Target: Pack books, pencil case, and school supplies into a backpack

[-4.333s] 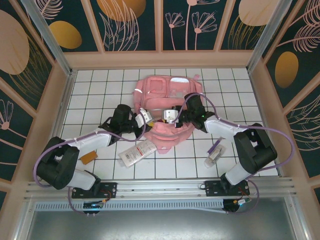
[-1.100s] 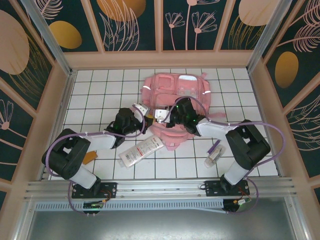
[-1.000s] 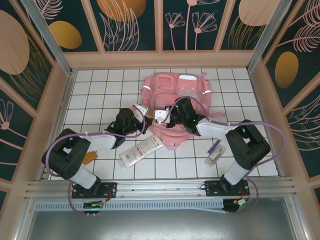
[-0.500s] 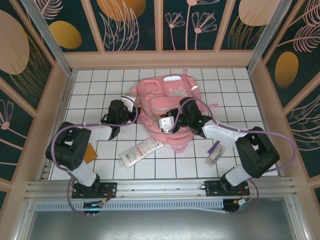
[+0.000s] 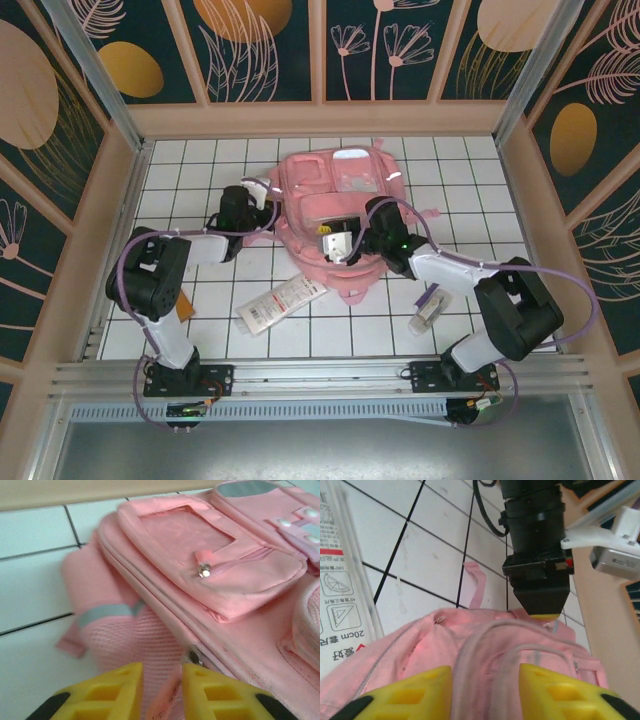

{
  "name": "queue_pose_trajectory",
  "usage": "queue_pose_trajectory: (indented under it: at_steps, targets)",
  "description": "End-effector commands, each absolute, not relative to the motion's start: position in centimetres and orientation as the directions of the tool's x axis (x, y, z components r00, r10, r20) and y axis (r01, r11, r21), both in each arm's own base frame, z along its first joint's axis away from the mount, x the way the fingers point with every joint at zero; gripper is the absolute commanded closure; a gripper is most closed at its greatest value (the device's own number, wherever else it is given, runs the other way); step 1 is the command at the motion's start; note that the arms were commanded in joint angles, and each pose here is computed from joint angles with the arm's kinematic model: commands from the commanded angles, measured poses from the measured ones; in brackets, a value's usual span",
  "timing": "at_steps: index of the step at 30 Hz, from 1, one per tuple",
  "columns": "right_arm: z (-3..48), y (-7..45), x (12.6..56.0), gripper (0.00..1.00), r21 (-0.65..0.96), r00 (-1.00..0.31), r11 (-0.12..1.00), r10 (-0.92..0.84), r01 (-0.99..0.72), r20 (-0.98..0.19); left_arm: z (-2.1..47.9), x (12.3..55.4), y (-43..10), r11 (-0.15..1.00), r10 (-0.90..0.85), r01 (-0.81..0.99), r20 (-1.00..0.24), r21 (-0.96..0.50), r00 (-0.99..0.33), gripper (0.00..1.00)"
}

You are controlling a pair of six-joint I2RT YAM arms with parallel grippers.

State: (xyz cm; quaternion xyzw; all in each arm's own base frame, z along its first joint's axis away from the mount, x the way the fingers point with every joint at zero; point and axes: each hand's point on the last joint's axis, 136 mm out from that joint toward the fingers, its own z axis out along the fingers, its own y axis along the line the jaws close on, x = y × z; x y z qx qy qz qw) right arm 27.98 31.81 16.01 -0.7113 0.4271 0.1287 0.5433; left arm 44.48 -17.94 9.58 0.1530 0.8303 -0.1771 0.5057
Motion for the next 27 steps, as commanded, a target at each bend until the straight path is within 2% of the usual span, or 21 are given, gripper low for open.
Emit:
queue_pose_trajectory:
  at_steps: [1,2,4,6,9,11,13,18,23,27]
  targets:
    - [22.5,31.8,29.2,0.32,-0.598,0.530,0.204,-0.306,-0.775,-0.791,14.9,43.2,-19.1,0.803,0.115,0.593,-0.963,-0.055,-0.245,0.64]
    - [24.9,31.0,30.4,0.02,-0.518,0.464,0.324,-0.233,-0.792,-0.855,15.4,42.2,-20.3,0.745,0.150,0.666,-0.965,-0.033,-0.215,0.64]
    - [28.9,29.2,32.3,0.01,-0.337,0.346,0.516,-0.083,-0.787,-0.935,16.1,40.1,-22.3,0.614,0.228,0.789,-0.963,0.025,-0.147,0.63]
    - [32.2,24.9,35.4,0.01,-0.128,0.247,0.720,0.061,-0.682,-0.967,15.8,37.7,-24.2,0.465,0.359,0.875,-0.932,0.134,-0.048,0.59]
    - [34.4,18.4,37.9,0.01,0.133,0.149,0.875,0.226,-0.466,-0.963,14.2,35.9,-26.2,0.283,0.581,0.907,-0.808,0.312,0.097,0.57]
    - [34.4,14.3,38.3,0.01,0.257,0.060,0.907,0.293,-0.335,-0.954,13.4,35.7,-27.4,0.193,0.670,0.904,-0.724,0.383,0.163,0.56]
    - [34.4,10.8,38.0,0.01,0.347,0.049,0.904,0.369,-0.249,-0.928,13.1,35.6,-28.4,0.130,0.707,0.895,-0.673,0.428,0.219,0.56]
    - [33.7,6.6,36.6,0.01,0.338,0.070,0.932,0.349,-0.130,-0.935,12.6,35.7,-30.5,0.070,0.716,0.875,-0.635,0.479,0.291,0.54]
    - [32.3,6.4,36.1,0.01,0.289,0.028,0.949,0.295,-0.123,-0.955,10.2,34.1,-32.1,-0.041,0.715,0.918,-0.630,0.395,0.303,0.49]
    - [31.7,7.1,36.1,0.01,0.268,0.004,0.952,0.271,-0.150,-0.962,10.2,32.7,-32.8,-0.066,0.699,0.961,-0.675,0.269,0.237,0.45]
